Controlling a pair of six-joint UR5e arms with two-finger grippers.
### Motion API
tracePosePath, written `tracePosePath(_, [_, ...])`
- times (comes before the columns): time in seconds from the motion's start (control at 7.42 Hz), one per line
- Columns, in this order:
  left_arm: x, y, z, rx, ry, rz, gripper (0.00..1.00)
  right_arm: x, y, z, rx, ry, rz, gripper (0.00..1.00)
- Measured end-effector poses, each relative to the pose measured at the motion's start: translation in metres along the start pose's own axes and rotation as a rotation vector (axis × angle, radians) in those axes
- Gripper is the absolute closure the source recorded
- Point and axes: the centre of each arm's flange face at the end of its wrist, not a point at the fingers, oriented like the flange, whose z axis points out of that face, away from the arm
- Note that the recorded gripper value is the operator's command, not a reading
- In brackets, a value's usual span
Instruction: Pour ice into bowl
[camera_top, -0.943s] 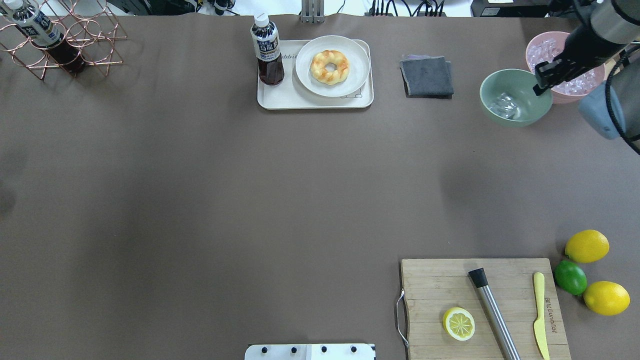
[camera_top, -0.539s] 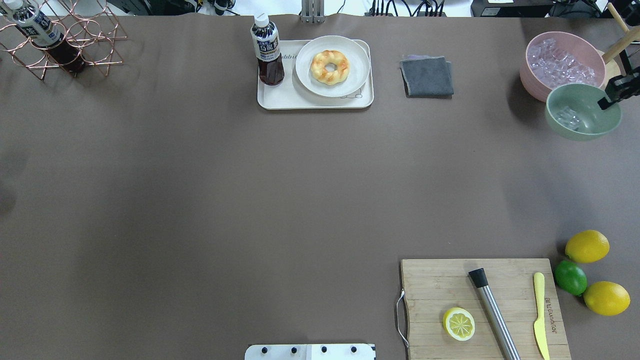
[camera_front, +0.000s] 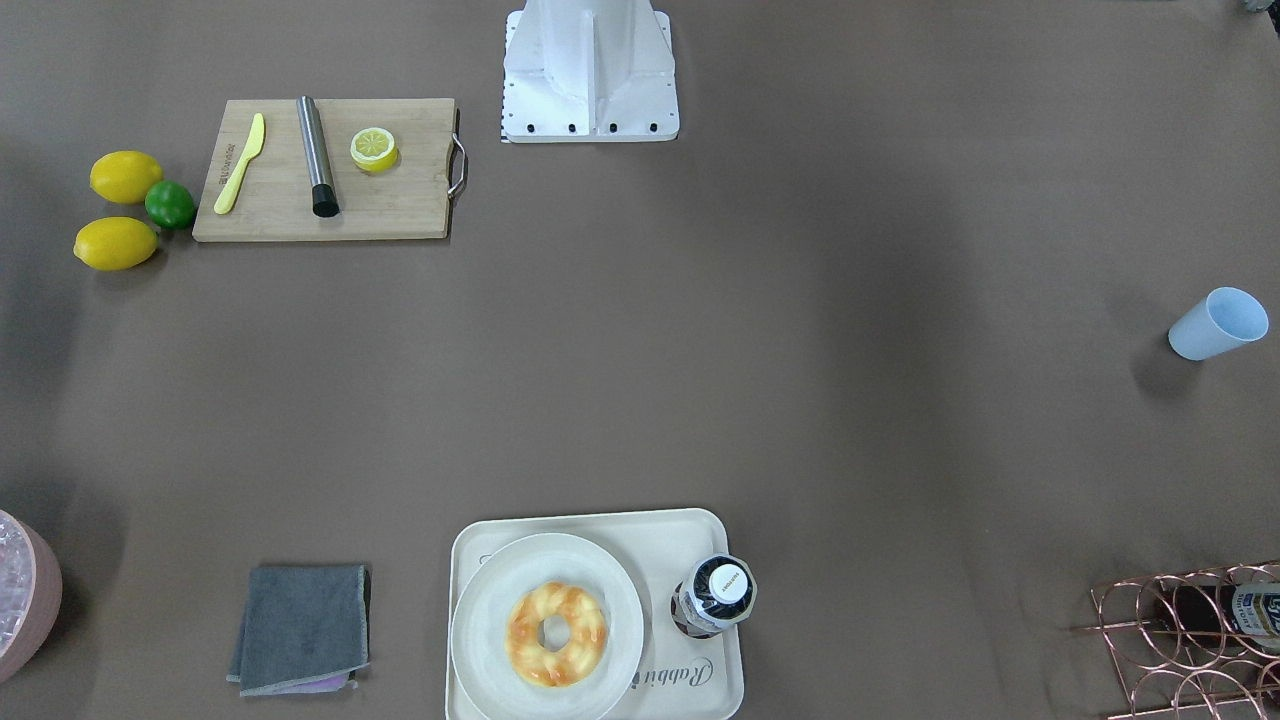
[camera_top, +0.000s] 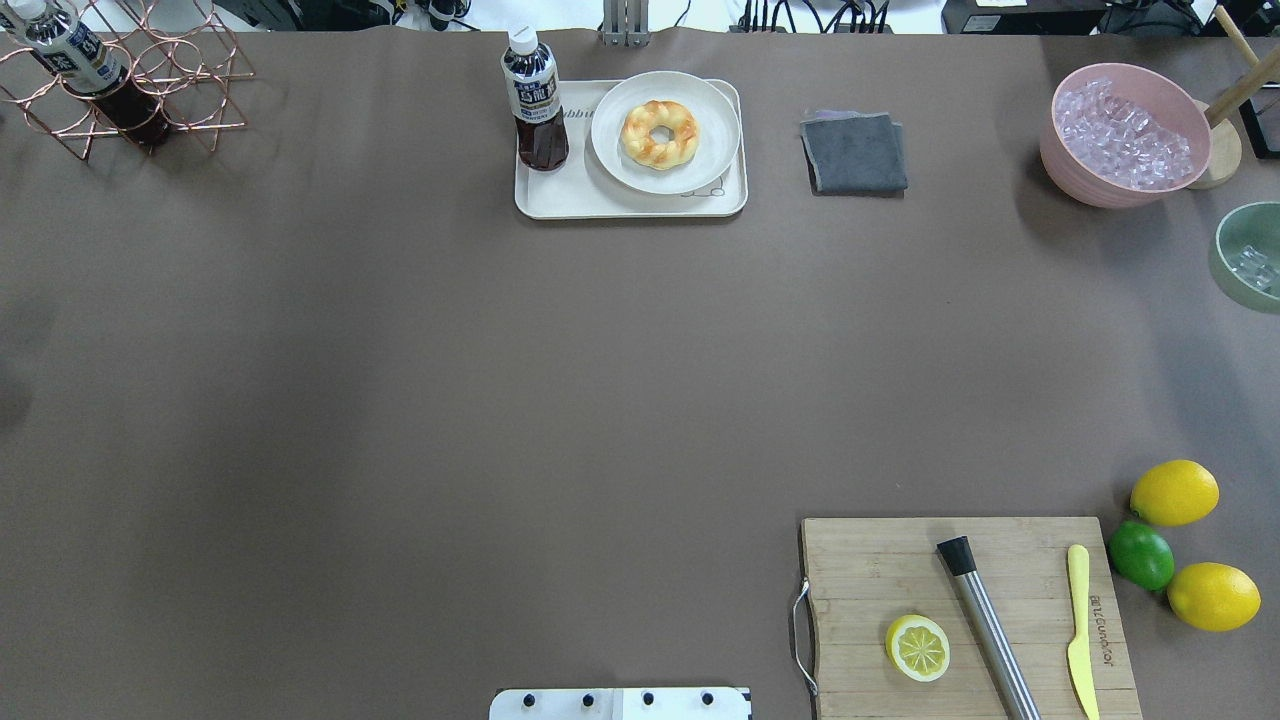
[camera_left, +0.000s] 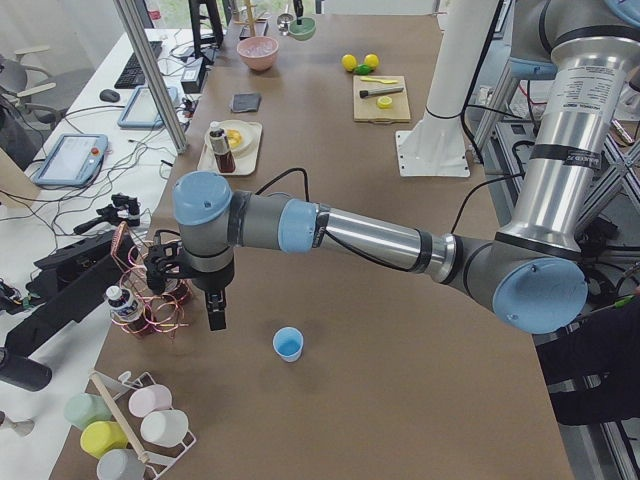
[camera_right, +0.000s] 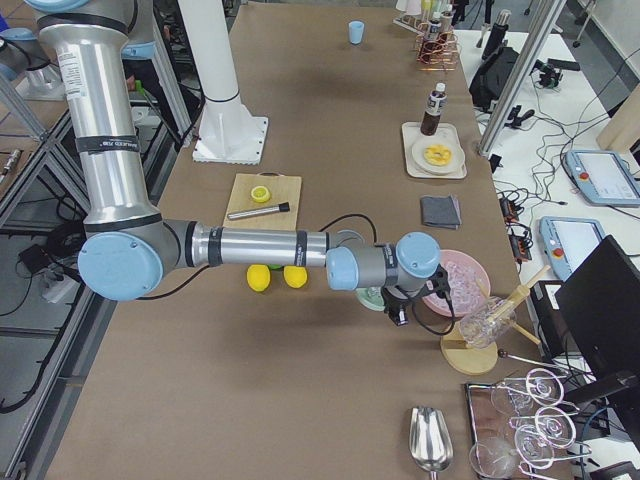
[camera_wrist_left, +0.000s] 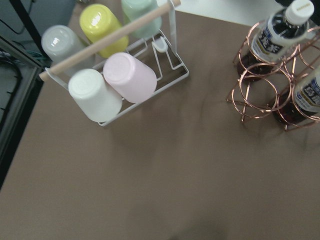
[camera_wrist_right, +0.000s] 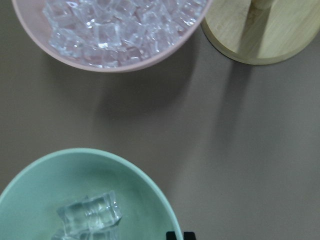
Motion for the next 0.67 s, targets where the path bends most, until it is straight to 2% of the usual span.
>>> tracePosePath(0.27, [-0.013,0.020,0.022,-0.036,0.078,0.011,0.03,0.033,0.022,0.021,0.016,0.005,-0.008,1.00])
tracePosePath(0.67, [-0.023,0.064,0.085,-0.119,0.085,0.096,0.03,0.055,0.043,0.042,0.028,0.016,-0.008,1.00])
